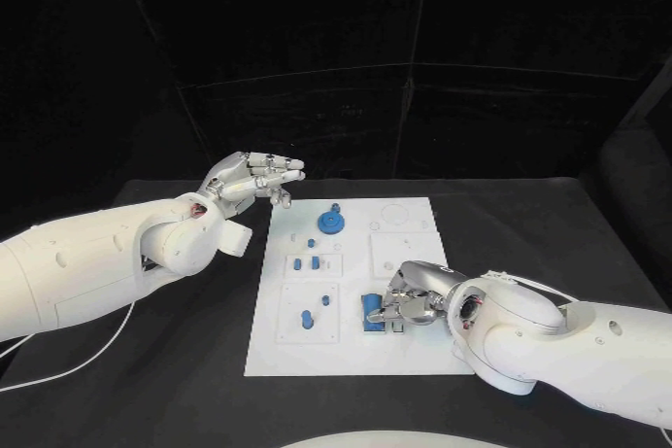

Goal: Assemble the parts on the task board

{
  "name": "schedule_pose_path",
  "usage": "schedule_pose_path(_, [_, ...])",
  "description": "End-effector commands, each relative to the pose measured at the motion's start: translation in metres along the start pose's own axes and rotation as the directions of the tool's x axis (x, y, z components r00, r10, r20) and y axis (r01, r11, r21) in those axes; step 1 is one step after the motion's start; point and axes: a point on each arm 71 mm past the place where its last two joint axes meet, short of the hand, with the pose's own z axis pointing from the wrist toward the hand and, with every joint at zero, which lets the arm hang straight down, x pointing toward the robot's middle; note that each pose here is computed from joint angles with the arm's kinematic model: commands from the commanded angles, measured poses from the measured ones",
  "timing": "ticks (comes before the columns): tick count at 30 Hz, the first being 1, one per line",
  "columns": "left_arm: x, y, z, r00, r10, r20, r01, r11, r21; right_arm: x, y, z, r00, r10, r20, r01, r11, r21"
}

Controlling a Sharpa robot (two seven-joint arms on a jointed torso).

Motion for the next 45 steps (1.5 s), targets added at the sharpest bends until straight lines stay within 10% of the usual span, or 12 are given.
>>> schedule_pose_path(1, [0.0006,-0.0013,0.0,1.0,-0.007,-0.007,0.007,1.0,0.005,0.001,-0.004,-0.001,0.999,-0.038,-0.017,0.038,0.999,0.022])
schedule_pose_path(16, [-0.0004,-0.0014,-0.0005,1.0,-0.005,-0.004,0.005,1.0,0.005,-0.001,-0.006,-0.002,0.999,-0.048,0.002,0.047,0.999,0.02])
schedule_pose_path(27, [-0.0011,-0.0014,-0.0007,1.0,-0.005,-0.003,0.005,1.0,0.006,-0.021,-0.029,-0.028,0.986,0.094,0.137,-0.089,0.995,-0.039])
schedule_pose_path(45, [0.0073,0.0009,-0.0004,1.0,-0.015,-0.027,0.015,1.0,0.002,-0.035,-0.086,-0.049,0.991,-0.041,0.124,0.024,0.99,0.142])
